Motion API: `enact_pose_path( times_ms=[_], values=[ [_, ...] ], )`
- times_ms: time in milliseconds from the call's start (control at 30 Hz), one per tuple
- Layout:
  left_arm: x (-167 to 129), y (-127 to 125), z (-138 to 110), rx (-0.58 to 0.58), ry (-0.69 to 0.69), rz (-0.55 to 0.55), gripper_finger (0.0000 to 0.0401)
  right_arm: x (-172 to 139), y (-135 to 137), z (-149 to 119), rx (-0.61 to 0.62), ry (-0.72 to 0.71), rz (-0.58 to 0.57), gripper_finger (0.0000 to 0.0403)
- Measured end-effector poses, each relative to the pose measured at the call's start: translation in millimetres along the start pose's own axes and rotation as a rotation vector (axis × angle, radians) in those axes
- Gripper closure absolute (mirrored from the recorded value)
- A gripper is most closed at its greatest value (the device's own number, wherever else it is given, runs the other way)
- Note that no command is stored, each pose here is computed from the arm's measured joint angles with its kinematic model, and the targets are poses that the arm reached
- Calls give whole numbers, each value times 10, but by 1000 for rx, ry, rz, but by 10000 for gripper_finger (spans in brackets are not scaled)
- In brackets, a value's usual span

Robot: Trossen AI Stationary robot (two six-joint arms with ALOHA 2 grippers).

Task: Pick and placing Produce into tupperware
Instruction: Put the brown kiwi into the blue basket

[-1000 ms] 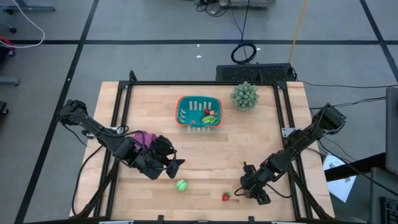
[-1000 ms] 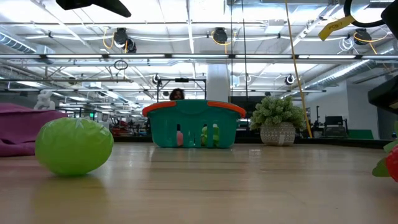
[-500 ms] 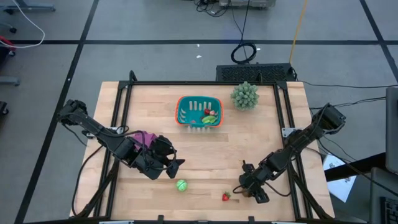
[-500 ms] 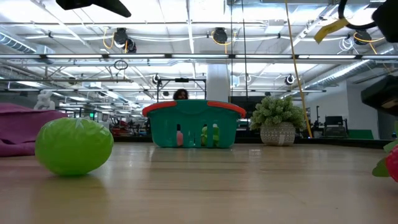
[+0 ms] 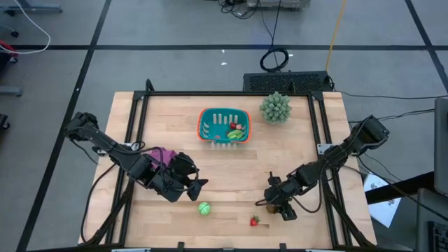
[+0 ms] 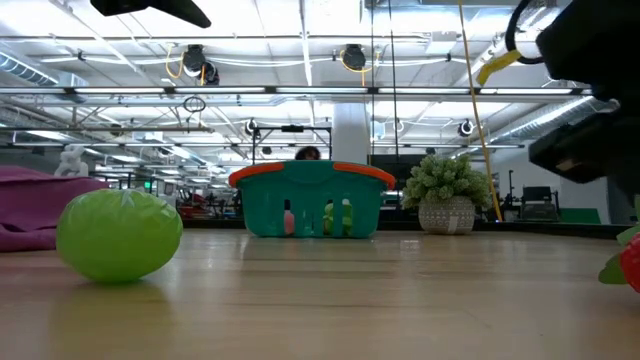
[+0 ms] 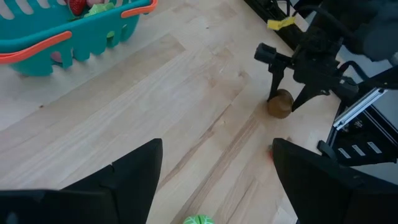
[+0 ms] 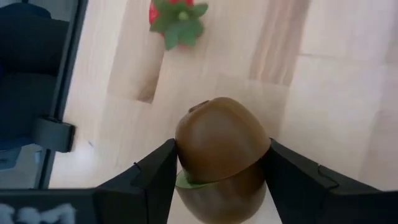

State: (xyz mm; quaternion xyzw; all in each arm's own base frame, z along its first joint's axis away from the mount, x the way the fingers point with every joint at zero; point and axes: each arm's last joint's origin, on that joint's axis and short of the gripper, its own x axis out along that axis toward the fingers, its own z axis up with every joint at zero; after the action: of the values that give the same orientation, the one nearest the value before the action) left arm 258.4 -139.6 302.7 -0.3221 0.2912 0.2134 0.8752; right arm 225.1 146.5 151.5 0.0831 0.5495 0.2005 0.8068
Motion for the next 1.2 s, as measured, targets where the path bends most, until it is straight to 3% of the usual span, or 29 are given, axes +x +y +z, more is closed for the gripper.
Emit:
enact_pose_path(
  times_ms=[567, 933, 1200],
  values=[
    [1, 0, -1, 14, 0, 0, 93, -462, -40, 520, -151, -151, -41, 196],
    [1, 2, -1, 29, 0, 2, 93, -1113, -499, 1097, -239, -315, -290, 196],
    [21, 73, 13, 95, 12, 63, 93, -1714, -1012, 1343, -188, -445, -448, 195]
  ],
)
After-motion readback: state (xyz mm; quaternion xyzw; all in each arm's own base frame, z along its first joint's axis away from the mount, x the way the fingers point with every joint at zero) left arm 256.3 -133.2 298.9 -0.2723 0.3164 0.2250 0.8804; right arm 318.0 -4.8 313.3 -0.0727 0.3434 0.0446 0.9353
